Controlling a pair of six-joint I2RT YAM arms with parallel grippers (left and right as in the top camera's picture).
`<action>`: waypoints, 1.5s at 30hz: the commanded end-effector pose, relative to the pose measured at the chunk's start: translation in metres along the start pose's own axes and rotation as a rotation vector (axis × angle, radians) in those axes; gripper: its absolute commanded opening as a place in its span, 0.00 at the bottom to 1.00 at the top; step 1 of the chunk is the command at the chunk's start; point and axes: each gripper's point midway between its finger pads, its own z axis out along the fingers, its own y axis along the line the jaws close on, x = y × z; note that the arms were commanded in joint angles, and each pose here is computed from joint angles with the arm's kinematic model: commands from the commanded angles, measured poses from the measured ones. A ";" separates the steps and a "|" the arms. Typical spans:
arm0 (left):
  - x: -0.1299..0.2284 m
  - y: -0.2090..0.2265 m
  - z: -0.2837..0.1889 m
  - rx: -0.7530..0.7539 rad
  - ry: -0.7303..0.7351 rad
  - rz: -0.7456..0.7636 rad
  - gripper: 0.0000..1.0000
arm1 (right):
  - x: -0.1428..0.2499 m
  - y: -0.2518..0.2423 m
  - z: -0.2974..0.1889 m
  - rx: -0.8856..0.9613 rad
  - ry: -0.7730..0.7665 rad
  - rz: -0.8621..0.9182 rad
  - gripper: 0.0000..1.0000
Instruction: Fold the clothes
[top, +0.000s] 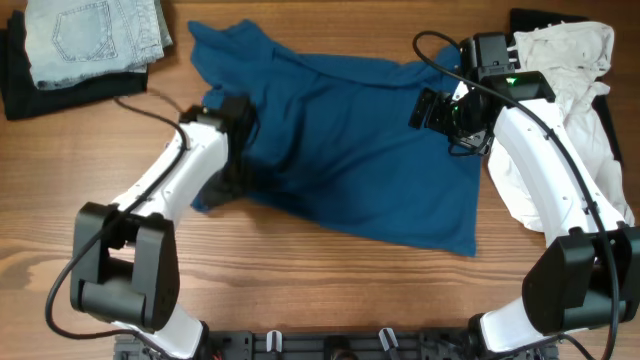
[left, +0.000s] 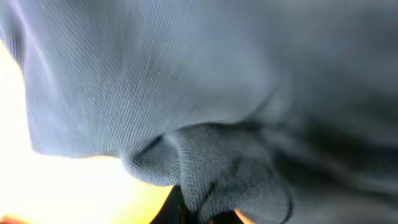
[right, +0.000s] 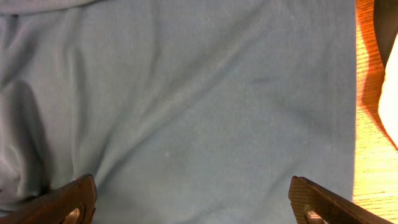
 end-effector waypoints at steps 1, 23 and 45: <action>-0.057 -0.027 -0.023 0.114 -0.220 -0.006 0.04 | 0.000 0.001 0.000 0.001 -0.002 -0.011 1.00; -0.019 0.005 -0.076 0.164 -0.191 -0.071 1.00 | 0.014 -0.006 0.000 0.028 0.057 -0.005 1.00; -0.038 0.013 0.015 0.442 -0.010 -0.234 0.84 | 0.007 -0.003 0.001 0.012 0.027 -0.017 1.00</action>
